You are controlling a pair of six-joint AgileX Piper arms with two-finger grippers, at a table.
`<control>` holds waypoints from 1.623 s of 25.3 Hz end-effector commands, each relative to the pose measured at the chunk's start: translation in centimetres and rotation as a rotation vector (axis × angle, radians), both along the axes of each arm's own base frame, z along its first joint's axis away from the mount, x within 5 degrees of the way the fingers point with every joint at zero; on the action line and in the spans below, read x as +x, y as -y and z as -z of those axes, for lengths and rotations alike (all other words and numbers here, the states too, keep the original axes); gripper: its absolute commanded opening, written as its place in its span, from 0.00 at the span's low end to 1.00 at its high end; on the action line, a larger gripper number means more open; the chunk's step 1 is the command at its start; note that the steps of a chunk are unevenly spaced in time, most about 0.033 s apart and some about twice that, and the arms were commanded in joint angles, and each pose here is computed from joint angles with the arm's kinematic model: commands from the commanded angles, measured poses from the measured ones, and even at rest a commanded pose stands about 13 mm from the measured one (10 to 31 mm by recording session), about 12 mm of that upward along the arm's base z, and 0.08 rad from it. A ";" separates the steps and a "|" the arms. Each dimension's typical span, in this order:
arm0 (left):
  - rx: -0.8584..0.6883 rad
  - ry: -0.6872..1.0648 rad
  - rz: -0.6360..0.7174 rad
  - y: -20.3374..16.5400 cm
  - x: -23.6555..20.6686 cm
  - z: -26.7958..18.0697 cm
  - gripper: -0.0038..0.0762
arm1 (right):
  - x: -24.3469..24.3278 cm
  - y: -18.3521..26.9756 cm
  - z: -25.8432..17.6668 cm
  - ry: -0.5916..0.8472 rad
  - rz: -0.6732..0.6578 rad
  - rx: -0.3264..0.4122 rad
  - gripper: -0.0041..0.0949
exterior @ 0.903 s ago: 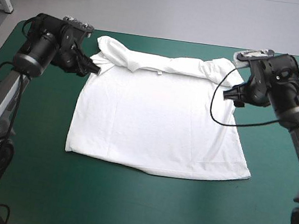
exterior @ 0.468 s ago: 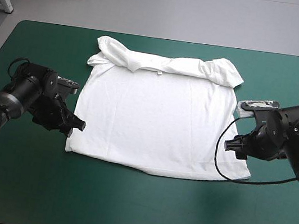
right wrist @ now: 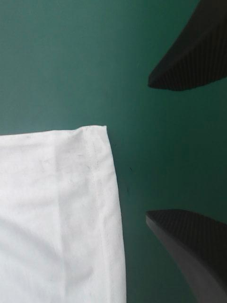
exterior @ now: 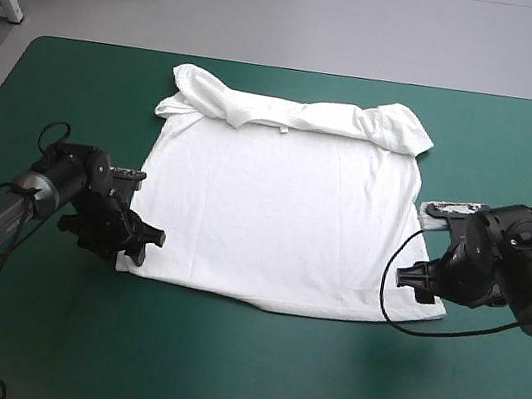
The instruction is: Fold the cloth
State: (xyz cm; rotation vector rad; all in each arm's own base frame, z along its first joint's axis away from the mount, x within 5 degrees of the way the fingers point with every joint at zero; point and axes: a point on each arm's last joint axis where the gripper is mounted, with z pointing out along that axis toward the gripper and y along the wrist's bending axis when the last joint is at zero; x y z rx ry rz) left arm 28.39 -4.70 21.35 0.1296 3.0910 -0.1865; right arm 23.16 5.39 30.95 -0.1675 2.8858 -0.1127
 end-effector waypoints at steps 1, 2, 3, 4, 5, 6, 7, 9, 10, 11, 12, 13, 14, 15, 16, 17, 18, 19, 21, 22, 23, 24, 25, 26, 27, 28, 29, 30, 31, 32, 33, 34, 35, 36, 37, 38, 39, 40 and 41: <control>-0.051 0.065 -0.065 0.4 -0.4 -0.1 0.58 | -0.1 0.3 -0.9 0.080 0.034 0.011 0.70; -0.060 0.066 -0.076 0.5 -0.5 0.2 0.56 | 0.1 0.3 -0.8 0.088 0.036 0.015 0.70; -0.075 0.067 -0.086 0.6 -0.6 0.4 0.54 | 0.3 0.2 -0.5 0.091 0.046 0.016 0.70; -0.085 0.063 -0.090 0.8 -0.7 0.5 0.50 | 0.5 0.2 -0.2 0.084 0.049 0.015 0.70; -0.089 0.062 -0.088 1.0 -0.8 0.6 0.46 | 0.6 0.1 0.1 0.078 0.049 0.014 0.70; -0.091 0.061 -0.078 1.3 -0.9 0.6 0.40 | 0.9 0.1 0.5 0.071 0.046 0.006 0.70; -0.086 0.061 -0.064 1.5 -0.9 0.6 0.33 | 1.2 0.0 0.9 0.060 0.045 0.004 0.70; -0.082 0.058 -0.014 2.5 -1.2 0.7 0.11 | 2.2 -0.3 2.3 0.035 0.033 -0.006 0.70; -0.082 0.059 0.004 2.8 -1.3 0.7 0.03 | 2.6 -0.4 2.8 0.024 0.026 -0.012 0.70; -0.080 0.059 0.015 3.1 -1.4 0.7 0.04 | 2.9 -0.5 3.3 0.010 0.023 -0.017 0.70; -0.080 0.058 0.025 3.3 -1.4 0.7 0.04 | 3.3 -0.6 3.9 -0.003 0.020 -0.026 0.70; -0.076 0.059 0.030 3.4 -1.5 0.7 0.04 | 4.0 -0.6 4.9 -0.024 0.013 -0.047 0.70; -0.073 0.061 0.027 3.3 -1.5 0.6 0.04 | 4.4 -0.6 5.5 -0.032 0.007 -0.063 0.70; -0.051 0.052 0.043 3.1 -1.6 0.6 0.04 | 4.9 -0.3 6.5 -0.065 0.019 -0.075 0.70; -0.049 0.046 0.045 3.1 -1.7 0.6 0.04 | 5.2 0.0 7.0 -0.083 0.028 -0.073 0.70; -0.049 0.044 0.046 3.1 -1.8 0.5 0.04 | 5.8 0.7 8.0 -0.112 0.042 -0.055 0.70; -0.053 0.054 0.045 3.1 -1.9 0.2 0.04 | 6.1 1.1 8.5 -0.132 0.043 -0.014 0.70; -0.055 0.061 0.045 3.1 -1.9 0.1 0.04 | 6.3 1.2 8.9 -0.145 0.044 0.020 0.70; -0.057 0.078 0.044 3.1 -1.8 -0.2 0.04 | 6.3 0.9 9.2 -0.169 0.019 0.084 0.65; -0.060 0.084 0.043 3.1 -1.9 -0.3 0.04 | 6.0 0.5 9.4 -0.179 0.012 0.128 0.56; -0.061 0.088 0.043 3.1 -1.9 -0.4 0.04 | 5.8 0.3 9.8 -0.184 0.007 0.159 0.47; -0.064 0.108 0.041 3.1 -1.8 -0.6 0.04 | 5.6 0.1 10.4 -0.180 0.005 0.179 0.32; -0.065 0.113 0.040 3.1 -1.8 -0.7 0.04 | 5.4 0.1 10.8 -0.178 0.006 0.182 0.22; -0.067 0.120 0.040 3.1 -1.8 -0.9 0.04 | 5.3 0.2 11.1 -0.176 0.002 0.181 0.12; -0.066 0.130 0.041 3.1 -1.7 -1.0 0.04 | 5.2 0.2 11.3 -0.171 -0.003 0.176 0.02; -0.064 0.142 0.041 3.0 -1.6 -1.2 0.04 | 5.1 0.3 11.3 -0.171 -0.009 0.169 0.03; -0.064 0.161 0.040 2.9 -1.5 -1.7 0.04 | 5.1 0.3 11.0 -0.161 -0.014 0.162 0.03; -0.065 0.179 0.042 2.9 -1.3 -2.2 0.04 | 5.1 0.4 10.6 -0.146 -0.021 0.155 0.02; -0.065 0.202 0.046 2.9 -1.2 -2.9 0.04 | 5.1 0.5 9.7 -0.118 -0.026 0.149 0.02; -0.063 0.227 0.051 2.9 -1.0 -3.8 0.04 | 5.1 0.5 8.7 -0.080 -0.031 0.152 0.02; -0.061 0.243 0.057 2.9 -0.9 -4.5 0.04 | 5.1 0.5 7.6 -0.046 -0.034 0.157 0.02; -0.060 0.261 0.062 2.9 -0.7 -5.4 0.04 | 5.2 0.5 6.1 0.003 -0.034 0.164 0.02; -0.060 0.283 0.069 2.9 -0.5 -6.8 0.04 | 5.1 0.5 4.4 0.052 -0.035 0.172 0.02; -0.064 0.297 0.072 3.0 -0.4 -7.8 0.04 | 4.8 0.5 2.7 0.097 -0.037 0.179 0.02; -0.070 0.320 0.075 3.0 -0.2 -9.1 0.04 | 4.7 0.6 0.8 0.151 -0.040 0.185 0.02; -0.074 0.339 0.081 3.1 -0.1 -10.5 0.04 | 4.4 0.6 -1.3 0.205 -0.039 0.193 0.02; -0.079 0.369 0.089 3.1 0.1 -12.0 0.04 | 4.2 0.7 -3.0 0.250 -0.044 0.199 0.02; -0.082 0.400 0.096 3.1 0.2 -13.7 0.04 | 3.8 0.7 -5.2 0.305 -0.045 0.209 0.02; -0.086 0.436 0.105 3.1 0.2 -15.4 0.04 | 3.3 0.8 -7.4 0.359 -0.045 0.219 0.02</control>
